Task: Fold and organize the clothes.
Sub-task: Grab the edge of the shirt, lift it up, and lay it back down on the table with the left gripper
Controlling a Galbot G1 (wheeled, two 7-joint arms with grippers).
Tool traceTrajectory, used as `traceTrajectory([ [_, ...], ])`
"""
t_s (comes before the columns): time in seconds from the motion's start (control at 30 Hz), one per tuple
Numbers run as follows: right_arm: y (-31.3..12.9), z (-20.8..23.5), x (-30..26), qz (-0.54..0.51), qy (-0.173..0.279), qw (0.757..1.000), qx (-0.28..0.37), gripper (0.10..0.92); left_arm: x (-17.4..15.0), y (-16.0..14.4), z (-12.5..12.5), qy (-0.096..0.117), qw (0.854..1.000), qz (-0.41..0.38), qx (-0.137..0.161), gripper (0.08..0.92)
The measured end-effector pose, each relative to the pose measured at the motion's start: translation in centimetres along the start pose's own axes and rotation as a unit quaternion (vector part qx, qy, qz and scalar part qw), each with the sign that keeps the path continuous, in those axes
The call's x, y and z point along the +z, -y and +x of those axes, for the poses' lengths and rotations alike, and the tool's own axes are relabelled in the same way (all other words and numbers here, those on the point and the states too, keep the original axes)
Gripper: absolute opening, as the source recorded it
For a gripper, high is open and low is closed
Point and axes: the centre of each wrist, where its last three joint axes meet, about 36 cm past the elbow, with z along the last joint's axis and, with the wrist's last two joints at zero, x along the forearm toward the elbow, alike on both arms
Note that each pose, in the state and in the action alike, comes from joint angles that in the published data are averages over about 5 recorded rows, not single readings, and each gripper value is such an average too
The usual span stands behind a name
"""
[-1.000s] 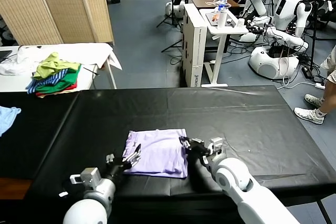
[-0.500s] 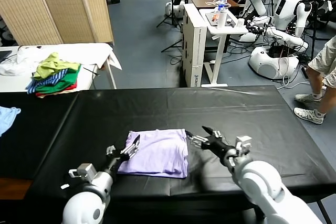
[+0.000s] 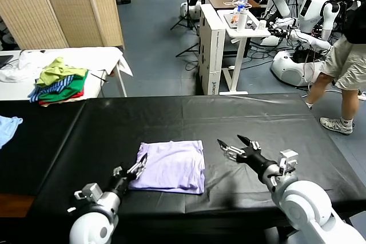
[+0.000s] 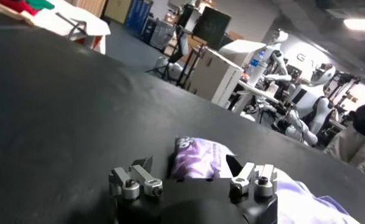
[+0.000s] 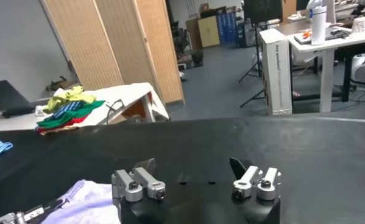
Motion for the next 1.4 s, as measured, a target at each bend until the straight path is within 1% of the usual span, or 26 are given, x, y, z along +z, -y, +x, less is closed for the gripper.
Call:
traceTrajectory([
  [0.07,-0.1,0.0,0.0,0.000,0.000,1.000,0.000,0.907,0.3,-0.1,0.1,-0.001,1.000,0.001,-0.001,0.906],
  [0.17,-0.2,0.0,0.0,0.000,0.001,1.000,-0.001,0.907,0.5,-0.1,0.2,-0.003,1.000,0.003,-0.003,0.882],
  [0.27,-0.3,0.0,0.0,0.001,0.001,1.000,-0.002,0.907,0.7,-0.1,0.3,-0.004,1.000,0.007,-0.004,0.797],
  [0.4,-0.4,0.1,0.0,0.001,0.004,1.000,-0.003,0.907,0.7,0.1,0.3,-0.009,1.000,0.013,-0.004,0.632],
  [0.63,-0.7,-0.2,0.0,0.002,0.007,1.000,-0.006,0.907,0.5,0.6,0.4,-0.015,0.999,0.039,-0.001,0.242],
  [0.67,-0.8,-0.2,0.1,0.002,0.008,1.000,-0.006,0.907,0.4,0.7,0.4,-0.016,0.999,0.043,-0.002,0.205],
  [0.73,-0.7,-0.2,0.2,0.003,0.007,1.000,-0.004,0.907,0.2,0.9,0.5,-0.017,0.999,0.046,-0.008,0.174],
  [0.83,-0.5,-0.3,0.4,0.006,0.007,1.000,0.001,0.907,-0.3,1.1,0.7,-0.013,0.999,0.032,-0.021,0.179],
  [0.9,-0.3,-0.3,0.5,0.008,0.006,1.000,0.006,0.907,-0.8,1.0,0.9,-0.008,0.999,0.008,-0.032,0.176],
  [1.03,-0.1,-0.5,0.8,0.016,0.006,1.000,0.016,0.907,-2.1,0.1,1.8,0.001,0.996,-0.065,-0.053,0.175],
  [1.23,-0.3,-1.1,1.5,0.022,0.005,1.000,0.021,0.907,-5.7,-2.9,3.7,0.008,0.984,-0.160,-0.080,0.175],
  [1.4,-0.2,-1.5,2.0,0.017,0.002,1.000,0.022,0.907,-10.5,-5.8,5.4,0.019,0.967,-0.230,-0.106,0.175],
])
